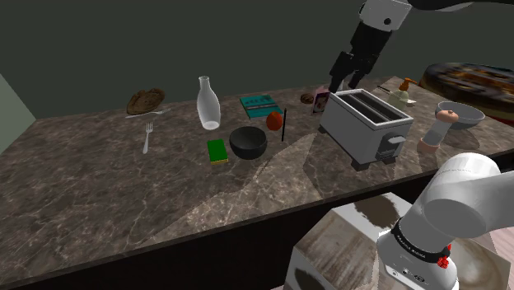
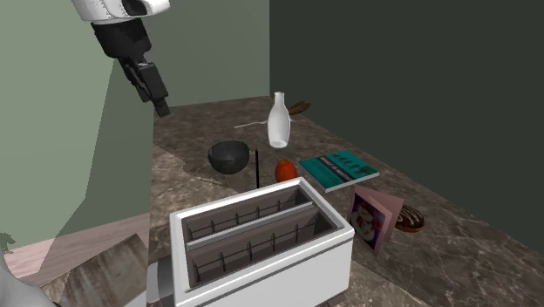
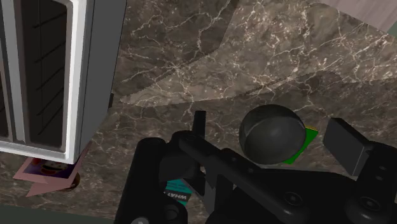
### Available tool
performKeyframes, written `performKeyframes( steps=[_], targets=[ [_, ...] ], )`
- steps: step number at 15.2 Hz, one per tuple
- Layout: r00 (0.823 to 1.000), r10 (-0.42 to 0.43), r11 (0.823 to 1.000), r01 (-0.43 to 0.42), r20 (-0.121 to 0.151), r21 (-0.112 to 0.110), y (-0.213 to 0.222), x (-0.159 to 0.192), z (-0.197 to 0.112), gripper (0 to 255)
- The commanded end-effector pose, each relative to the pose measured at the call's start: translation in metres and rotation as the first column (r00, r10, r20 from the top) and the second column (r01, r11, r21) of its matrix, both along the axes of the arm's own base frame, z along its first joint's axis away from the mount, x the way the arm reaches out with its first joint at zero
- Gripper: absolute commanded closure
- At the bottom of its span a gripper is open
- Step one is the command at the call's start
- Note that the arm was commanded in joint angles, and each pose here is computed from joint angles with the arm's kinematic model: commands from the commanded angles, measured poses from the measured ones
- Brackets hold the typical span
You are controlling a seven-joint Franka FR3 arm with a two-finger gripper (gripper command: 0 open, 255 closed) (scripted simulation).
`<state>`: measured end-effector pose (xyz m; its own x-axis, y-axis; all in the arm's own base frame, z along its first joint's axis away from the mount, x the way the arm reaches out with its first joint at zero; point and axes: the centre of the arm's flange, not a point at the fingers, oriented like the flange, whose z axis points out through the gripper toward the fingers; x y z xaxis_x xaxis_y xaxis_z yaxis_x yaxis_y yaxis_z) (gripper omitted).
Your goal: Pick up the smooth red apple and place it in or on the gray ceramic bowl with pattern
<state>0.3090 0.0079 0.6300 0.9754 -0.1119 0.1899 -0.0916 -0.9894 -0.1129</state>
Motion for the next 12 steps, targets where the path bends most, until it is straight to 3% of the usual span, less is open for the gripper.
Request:
performKeyframes(
  steps=[1, 12],
  targets=[
    [1.0, 0.0, 1.0, 0.0, 0.0, 0.0, 0.0, 0.0, 0.0, 0],
    [0.997, 0.025, 1.0, -0.026, -0.069, -0.011, -0.035, 0.129, -0.074, 0]
  ],
)
